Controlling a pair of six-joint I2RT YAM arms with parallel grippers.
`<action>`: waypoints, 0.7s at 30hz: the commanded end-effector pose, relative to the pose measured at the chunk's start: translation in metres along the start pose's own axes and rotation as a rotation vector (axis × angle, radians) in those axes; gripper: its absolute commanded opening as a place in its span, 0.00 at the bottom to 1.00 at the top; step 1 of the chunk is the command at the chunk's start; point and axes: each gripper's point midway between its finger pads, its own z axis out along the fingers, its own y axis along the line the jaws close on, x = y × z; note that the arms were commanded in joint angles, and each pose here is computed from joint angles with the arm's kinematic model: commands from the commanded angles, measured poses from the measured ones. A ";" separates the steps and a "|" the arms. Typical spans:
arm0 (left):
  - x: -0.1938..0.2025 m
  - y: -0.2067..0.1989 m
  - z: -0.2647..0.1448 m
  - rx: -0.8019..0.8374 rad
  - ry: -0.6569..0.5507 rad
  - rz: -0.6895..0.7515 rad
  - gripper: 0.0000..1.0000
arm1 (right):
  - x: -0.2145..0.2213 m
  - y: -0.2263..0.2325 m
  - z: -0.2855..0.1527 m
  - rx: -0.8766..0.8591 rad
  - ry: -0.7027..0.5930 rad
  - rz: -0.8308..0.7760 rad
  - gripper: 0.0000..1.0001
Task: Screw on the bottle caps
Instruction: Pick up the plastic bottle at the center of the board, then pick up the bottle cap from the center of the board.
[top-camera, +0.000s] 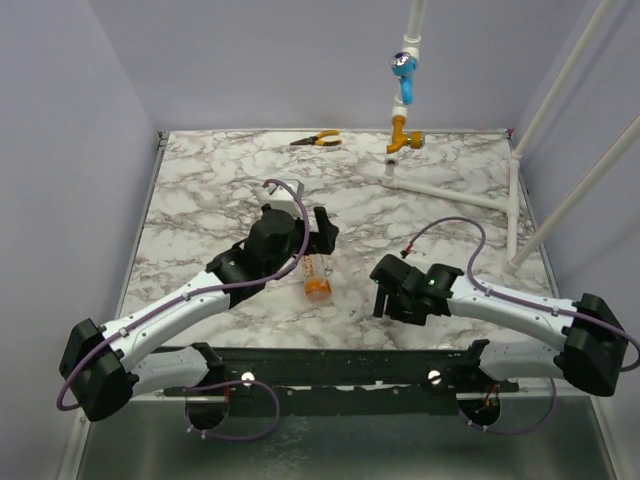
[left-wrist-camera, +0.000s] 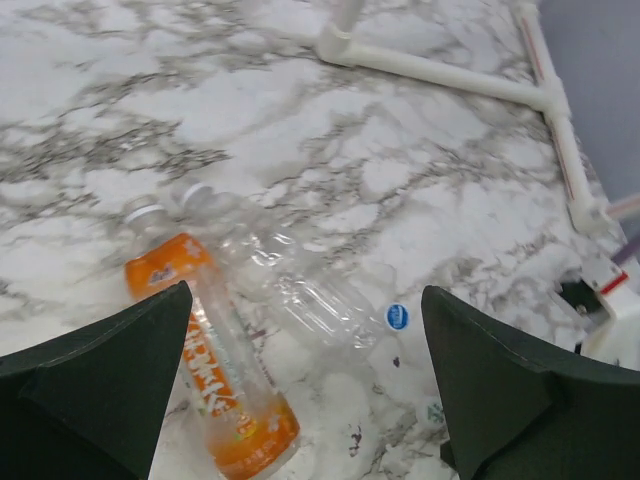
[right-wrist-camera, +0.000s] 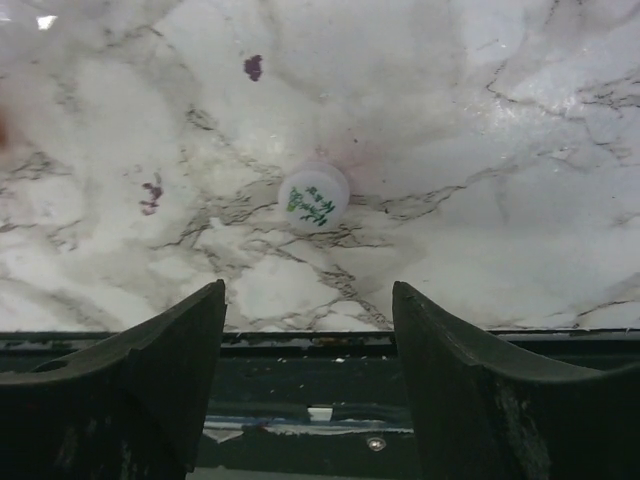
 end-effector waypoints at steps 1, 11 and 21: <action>0.019 0.065 -0.011 -0.268 0.063 -0.127 0.99 | 0.000 -0.004 0.018 0.068 -0.030 0.003 0.69; 0.030 0.099 -0.021 -0.379 0.039 -0.182 0.99 | 0.002 -0.001 0.046 0.103 -0.025 -0.077 0.53; 0.047 0.113 -0.018 -0.442 0.071 -0.188 0.99 | 0.000 -0.004 0.059 0.138 -0.036 -0.115 0.48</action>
